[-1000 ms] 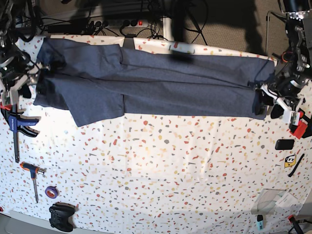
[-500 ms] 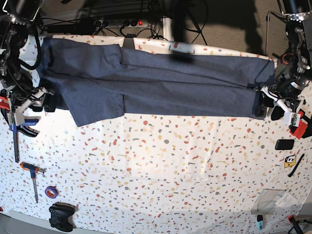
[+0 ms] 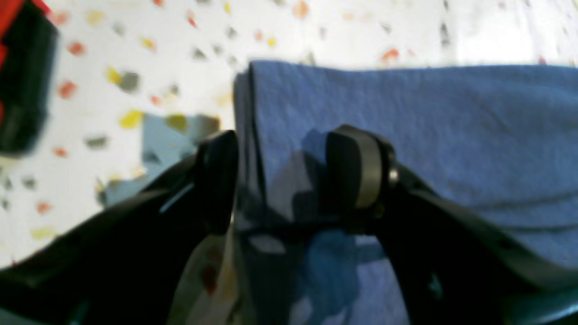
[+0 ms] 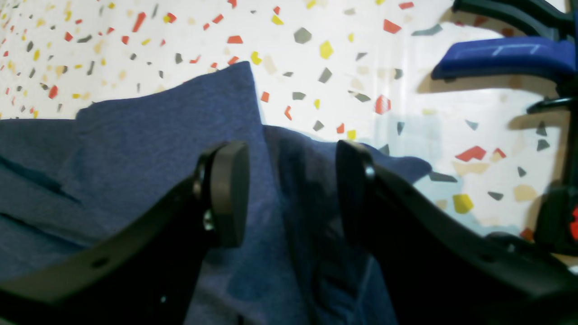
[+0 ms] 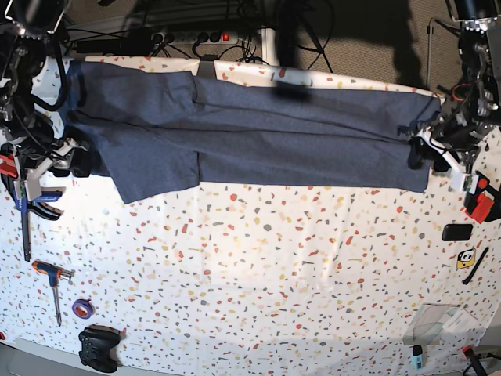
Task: Fold the T-shirt properly
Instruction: 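Lay the folded hem down onto the shirt with both grippers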
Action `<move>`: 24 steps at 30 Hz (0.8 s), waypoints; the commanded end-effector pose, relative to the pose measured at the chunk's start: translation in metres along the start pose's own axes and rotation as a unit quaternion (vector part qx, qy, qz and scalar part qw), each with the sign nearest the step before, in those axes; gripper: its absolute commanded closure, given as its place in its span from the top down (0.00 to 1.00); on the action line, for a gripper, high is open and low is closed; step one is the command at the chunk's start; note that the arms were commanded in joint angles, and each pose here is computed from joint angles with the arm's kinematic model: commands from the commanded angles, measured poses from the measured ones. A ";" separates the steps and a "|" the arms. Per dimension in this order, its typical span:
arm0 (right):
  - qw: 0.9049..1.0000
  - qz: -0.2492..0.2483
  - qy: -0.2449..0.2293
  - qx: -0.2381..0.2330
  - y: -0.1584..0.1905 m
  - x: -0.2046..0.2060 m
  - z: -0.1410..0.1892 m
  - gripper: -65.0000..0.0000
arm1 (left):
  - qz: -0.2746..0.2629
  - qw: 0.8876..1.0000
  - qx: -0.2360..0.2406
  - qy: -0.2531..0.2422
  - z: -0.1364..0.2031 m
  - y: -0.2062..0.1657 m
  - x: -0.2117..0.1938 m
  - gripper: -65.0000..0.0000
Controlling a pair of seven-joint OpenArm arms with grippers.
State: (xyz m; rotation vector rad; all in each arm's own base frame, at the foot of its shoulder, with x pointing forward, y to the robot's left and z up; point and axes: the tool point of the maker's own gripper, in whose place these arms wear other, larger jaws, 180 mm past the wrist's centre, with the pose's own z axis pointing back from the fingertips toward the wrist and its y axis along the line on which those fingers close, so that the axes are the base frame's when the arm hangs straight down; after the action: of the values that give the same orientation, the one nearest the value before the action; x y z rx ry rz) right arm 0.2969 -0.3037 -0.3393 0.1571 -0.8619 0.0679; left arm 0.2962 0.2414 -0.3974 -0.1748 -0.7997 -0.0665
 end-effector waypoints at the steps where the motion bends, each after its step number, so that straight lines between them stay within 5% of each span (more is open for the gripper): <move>1: 1.000 0.011 -0.018 -0.001 -0.003 0.015 0.004 0.48 | -0.007 1.000 0.012 -0.020 0.005 0.009 0.016 0.52; 9: 0.999 0.030 0.011 -0.027 -0.013 0.005 0.005 0.48 | 0.063 0.997 0.028 -0.043 0.026 0.038 0.011 0.52; 17: 0.999 0.028 0.006 -0.024 -0.012 0.007 0.005 0.48 | 0.162 0.983 -0.069 -0.043 0.012 0.020 -0.022 0.52; 24: 0.999 0.028 0.006 -0.024 -0.012 0.007 0.005 0.48 | 0.245 0.954 -0.166 -0.040 0.003 -0.002 -0.034 0.51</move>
State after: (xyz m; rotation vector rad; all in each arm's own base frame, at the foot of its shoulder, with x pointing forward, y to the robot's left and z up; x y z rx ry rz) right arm 0.2909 -0.3119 -0.3476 0.0984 -0.8073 0.0850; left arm 0.2720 0.2366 -0.4182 -0.7142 -0.8308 0.3003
